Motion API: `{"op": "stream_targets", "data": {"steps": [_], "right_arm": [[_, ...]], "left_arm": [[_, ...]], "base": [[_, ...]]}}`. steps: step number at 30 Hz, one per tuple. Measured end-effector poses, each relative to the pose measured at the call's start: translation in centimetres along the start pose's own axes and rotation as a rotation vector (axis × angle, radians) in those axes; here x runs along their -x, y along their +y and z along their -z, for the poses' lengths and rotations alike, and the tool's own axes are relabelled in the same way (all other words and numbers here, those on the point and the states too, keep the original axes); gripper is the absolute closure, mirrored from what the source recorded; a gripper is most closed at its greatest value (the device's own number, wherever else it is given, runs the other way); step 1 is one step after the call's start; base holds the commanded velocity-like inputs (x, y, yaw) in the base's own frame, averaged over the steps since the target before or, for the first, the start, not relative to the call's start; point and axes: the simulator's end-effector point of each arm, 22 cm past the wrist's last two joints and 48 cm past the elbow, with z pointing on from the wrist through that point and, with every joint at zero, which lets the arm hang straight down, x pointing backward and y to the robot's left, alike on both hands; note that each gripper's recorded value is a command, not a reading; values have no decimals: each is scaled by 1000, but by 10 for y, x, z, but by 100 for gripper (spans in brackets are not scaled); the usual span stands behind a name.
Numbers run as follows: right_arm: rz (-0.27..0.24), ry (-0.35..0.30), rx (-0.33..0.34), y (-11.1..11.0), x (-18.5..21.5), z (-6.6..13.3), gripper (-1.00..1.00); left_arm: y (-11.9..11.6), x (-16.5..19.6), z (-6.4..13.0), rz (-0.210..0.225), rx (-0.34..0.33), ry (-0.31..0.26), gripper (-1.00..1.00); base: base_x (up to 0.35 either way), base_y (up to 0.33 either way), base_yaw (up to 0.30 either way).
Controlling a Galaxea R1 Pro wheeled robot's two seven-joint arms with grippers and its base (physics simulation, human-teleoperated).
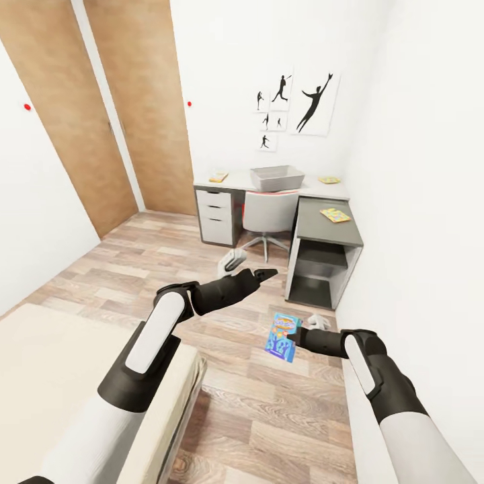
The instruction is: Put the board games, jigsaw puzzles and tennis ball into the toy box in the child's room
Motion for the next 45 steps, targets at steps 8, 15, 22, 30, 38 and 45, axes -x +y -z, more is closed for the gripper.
{"op": "stream_targets", "data": {"steps": [8, 15, 22, 30, 38, 45], "right_arm": [[-3, 7, -3, -2, -2, -1, 100], [-3, 6, -1, -1, -1, -1, 100], [1, 0, 0, 1, 0, 0, 100], [-13, 25, 2, 3, -3, 2, 100], [-16, 32, 6, 6, -4, 2, 100], [-18, 35, 13, 11, -6, 1, 100]], "left_arm": [[3, 1, 1, -3, 6, -1, -100], [5, 2, 2, -4, 10, -2, -100], [6, 2, 2, -6, 15, -3, -100], [5, 2, 2, -9, 15, -3, -100], [2, 3, 4, -11, 10, -5, -100], [1, 3, 4, -11, 9, -7, -100]], "base": [[0, 0, -32], [6, 0, -5], [171, 0, -71], [118, 0, -231], [24, 0, -262], [18, 0, -115]]}}
